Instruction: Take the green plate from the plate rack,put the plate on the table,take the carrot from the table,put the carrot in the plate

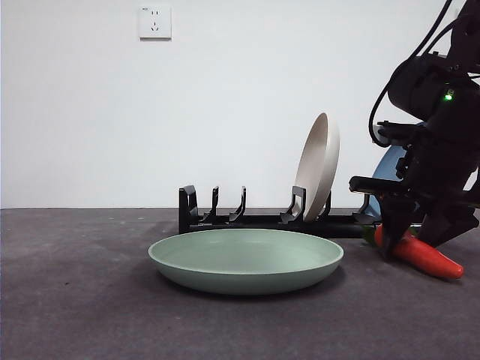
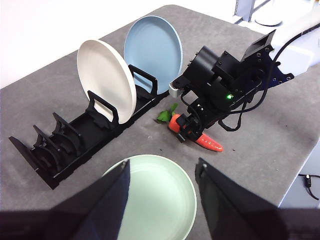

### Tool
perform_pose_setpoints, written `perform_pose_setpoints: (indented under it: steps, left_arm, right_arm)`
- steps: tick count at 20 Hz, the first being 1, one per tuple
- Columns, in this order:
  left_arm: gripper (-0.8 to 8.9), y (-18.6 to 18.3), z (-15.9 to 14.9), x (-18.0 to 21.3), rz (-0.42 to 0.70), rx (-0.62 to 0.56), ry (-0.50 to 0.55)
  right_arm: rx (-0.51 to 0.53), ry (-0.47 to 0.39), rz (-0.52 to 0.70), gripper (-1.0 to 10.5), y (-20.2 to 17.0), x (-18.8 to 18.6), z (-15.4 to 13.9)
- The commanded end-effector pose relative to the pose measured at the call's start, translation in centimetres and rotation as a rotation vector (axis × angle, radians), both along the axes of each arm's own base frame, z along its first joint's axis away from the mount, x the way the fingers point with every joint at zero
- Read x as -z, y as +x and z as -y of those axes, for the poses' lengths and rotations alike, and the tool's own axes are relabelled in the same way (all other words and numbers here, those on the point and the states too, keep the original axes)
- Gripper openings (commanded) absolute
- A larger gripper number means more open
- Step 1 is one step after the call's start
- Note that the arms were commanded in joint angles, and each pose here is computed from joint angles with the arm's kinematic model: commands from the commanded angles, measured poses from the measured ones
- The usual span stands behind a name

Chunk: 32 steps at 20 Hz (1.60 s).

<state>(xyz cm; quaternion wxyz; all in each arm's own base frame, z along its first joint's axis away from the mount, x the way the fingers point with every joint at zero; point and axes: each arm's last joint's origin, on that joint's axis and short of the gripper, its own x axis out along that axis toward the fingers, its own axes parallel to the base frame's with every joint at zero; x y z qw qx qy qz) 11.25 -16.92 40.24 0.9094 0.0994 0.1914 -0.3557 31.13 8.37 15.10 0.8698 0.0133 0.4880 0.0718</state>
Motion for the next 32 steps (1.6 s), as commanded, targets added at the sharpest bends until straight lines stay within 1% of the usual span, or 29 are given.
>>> perform_pose_setpoints:
  steps: [1, 5, 7, 11, 12, 14, 18, 20, 22, 26, 28, 29, 30, 31, 32]
  left_arm:
    - [2.25, 0.0, 0.0, 0.1, -0.007, -0.003, -0.007]
    - [2.24, 0.0, 0.0, 0.1, -0.006, -0.004, -0.006]
    - [2.24, 0.0, 0.0, 0.1, -0.006, -0.004, -0.006]
    - [2.24, 0.0, 0.0, 0.1, -0.006, -0.004, -0.006]
    - [2.24, 0.0, 0.0, 0.1, -0.005, -0.004, -0.006]
    - [2.24, 0.0, 0.0, 0.1, -0.005, -0.004, -0.006]
    - [2.24, 0.0, 0.0, 0.1, -0.007, -0.002, -0.005]
    - [2.24, 0.0, 0.0, 0.1, -0.008, -0.001, -0.004]
    - [2.24, 0.0, 0.0, 0.2, -0.012, 0.000, 0.003]
    - [2.21, -0.1, -0.1, 0.4, -0.026, -0.001, 0.025]
    - [2.20, -0.1, -0.1, 0.5, -0.030, -0.002, 0.032]
    - [2.20, -0.1, -0.1, 0.5, -0.030, -0.002, 0.032]
    - [2.20, -0.1, -0.1, 0.5, -0.030, -0.002, 0.032]
    - [2.20, -0.1, -0.1, 0.5, -0.030, -0.002, 0.033]
    - [2.20, -0.1, -0.1, 0.5, -0.030, -0.002, 0.033]
  right_arm:
    - [0.005, 0.002, -0.013, -0.2, 0.1, 0.4, -0.1]
    - [0.005, 0.003, -0.009, -0.2, 0.1, 0.2, -0.1]
    - [-0.003, 0.017, 0.012, -0.2, -0.3, -0.9, -0.1]
    - [-0.081, 0.081, 0.145, -0.2, -2.1, -5.3, -1.9]
    - [-0.116, 0.099, 0.176, -0.2, -2.7, -6.2, -2.8]
    - [-0.203, 0.151, 0.199, -0.2, -3.6, -6.8, -5.0]
    - [-0.320, 0.213, 0.218, -0.2, -4.5, -5.3, -9.9]
    - [-0.348, 0.230, 0.206, -0.2, -4.6, -3.8, -11.7]
    - [-0.369, 0.230, 0.179, -0.2, -4.5, -1.8, -13.1]
    - [-0.380, 0.206, 0.129, -0.2, -4.1, 1.5, -14.0]
    - [-0.381, 0.195, 0.105, -0.1, -4.0, 2.3, -14.1]
    - [-0.383, 0.196, 0.102, 0.0, -4.0, 2.3, -14.1]
    - [-0.386, 0.198, 0.104, 0.6, -4.1, 2.3, -14.1]
    - [-0.387, 0.200, 0.108, 1.8, -4.1, 2.1, -14.2]
    - [-0.388, 0.203, 0.115, 3.3, -4.1, 1.8, -14.1]
